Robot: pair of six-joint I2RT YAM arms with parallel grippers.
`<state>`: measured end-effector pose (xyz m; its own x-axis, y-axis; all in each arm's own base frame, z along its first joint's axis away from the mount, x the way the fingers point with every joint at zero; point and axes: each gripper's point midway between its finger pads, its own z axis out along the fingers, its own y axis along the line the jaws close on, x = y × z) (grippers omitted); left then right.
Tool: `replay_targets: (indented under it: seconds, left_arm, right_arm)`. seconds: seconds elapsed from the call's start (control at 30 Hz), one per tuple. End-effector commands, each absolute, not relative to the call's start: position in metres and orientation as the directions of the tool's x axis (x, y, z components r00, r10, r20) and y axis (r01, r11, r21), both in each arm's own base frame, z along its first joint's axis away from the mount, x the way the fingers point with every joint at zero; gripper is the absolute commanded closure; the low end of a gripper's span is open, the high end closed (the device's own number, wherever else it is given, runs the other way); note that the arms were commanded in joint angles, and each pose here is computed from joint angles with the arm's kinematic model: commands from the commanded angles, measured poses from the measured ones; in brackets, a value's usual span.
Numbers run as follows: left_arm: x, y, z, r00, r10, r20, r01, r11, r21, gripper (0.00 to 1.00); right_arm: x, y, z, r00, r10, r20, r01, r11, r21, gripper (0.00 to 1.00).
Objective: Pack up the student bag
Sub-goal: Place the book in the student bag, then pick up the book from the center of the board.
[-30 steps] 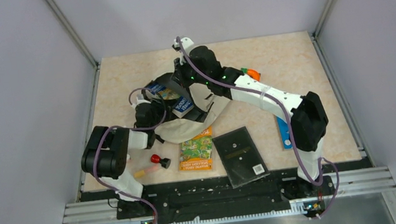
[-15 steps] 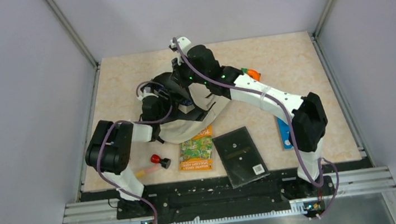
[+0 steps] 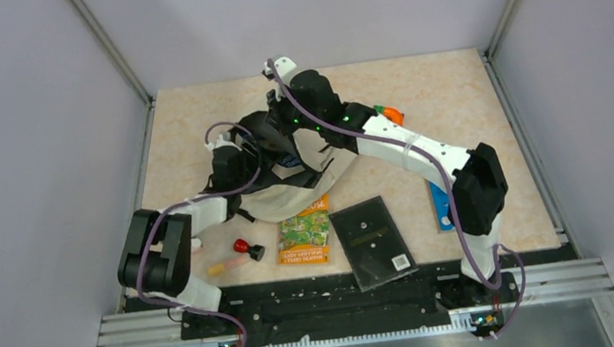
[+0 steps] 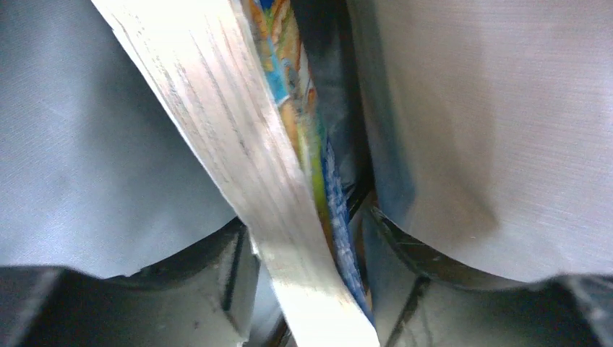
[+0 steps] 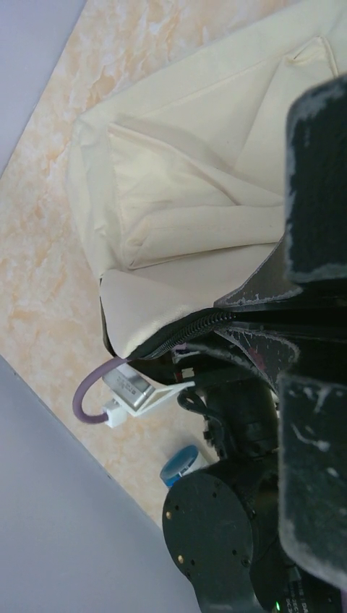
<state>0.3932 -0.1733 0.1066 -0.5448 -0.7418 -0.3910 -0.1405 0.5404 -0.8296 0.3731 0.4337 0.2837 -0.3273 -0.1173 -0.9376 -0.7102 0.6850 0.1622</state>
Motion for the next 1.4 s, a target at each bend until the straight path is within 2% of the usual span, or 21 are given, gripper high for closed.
replay_targets:
  seconds: [0.0, 0.07, 0.23, 0.33, 0.47, 0.6, 0.77, 1.03, 1.17, 1.37]
  left_arm:
    - [0.407, -0.193, 0.122, -0.612, -0.667, -0.425, -0.026, 0.554, -0.832, 0.52]
    - [0.411, -0.203, 0.126, -0.644, -0.635, -0.427, 0.019, 0.544, -0.839, 0.58]
    - [0.418, -0.220, 0.140, -0.652, -0.602, -0.460, 0.095, 0.537, -0.838, 0.57]
    - [0.417, -0.215, 0.133, -0.661, -0.566, -0.492, 0.088, 0.593, -0.800, 0.43]
    - [0.407, -0.180, 0.119, -0.633, -0.526, -0.568, -0.009, 0.739, -0.674, 0.24]
    - [0.389, -0.153, 0.118, -0.622, -0.480, -0.619, -0.049, 0.812, -0.581, 0.16]
    - [0.364, -0.143, 0.128, -0.616, -0.459, -0.640, -0.036, 0.829, -0.559, 0.14]
    - [0.321, -0.143, 0.179, -0.523, -0.395, -0.755, 0.173, 0.818, -0.548, 0.14]
    - [0.304, -0.138, 0.181, -0.522, -0.406, -0.750, 0.164, 0.815, -0.556, 0.14]
    - [0.277, -0.138, 0.165, -0.600, -0.399, -0.694, 0.134, 0.805, -0.578, 0.13]
  right_arm:
    - [0.365, 0.440, 0.324, -0.259, -0.045, -0.965, -0.730, 0.663, 0.165, 1.00]
    - [0.364, 0.440, 0.321, -0.265, -0.050, -0.963, -0.730, 0.663, 0.166, 1.00]
    - [0.374, 0.435, 0.315, -0.261, -0.065, -0.963, -0.697, 0.703, 0.142, 1.00]
    - [0.376, 0.437, 0.311, -0.268, -0.077, -0.960, -0.694, 0.706, 0.138, 1.00]
    - [0.376, 0.436, 0.313, -0.264, -0.079, -0.961, -0.693, 0.708, 0.132, 1.00]
    - [0.376, 0.432, 0.314, -0.259, -0.085, -0.962, -0.686, 0.718, 0.121, 1.00]
    - [0.376, 0.428, 0.312, -0.258, -0.095, -0.961, -0.678, 0.727, 0.111, 1.00]
    - [0.391, 0.411, 0.299, -0.254, -0.134, -0.958, -0.599, 0.799, 0.047, 1.00]
    - [0.422, 0.389, 0.275, -0.289, -0.149, -0.946, -0.532, 0.846, 0.030, 1.00]
    - [0.464, 0.353, 0.227, -0.424, -0.090, -0.901, -0.482, 0.865, 0.141, 1.00]
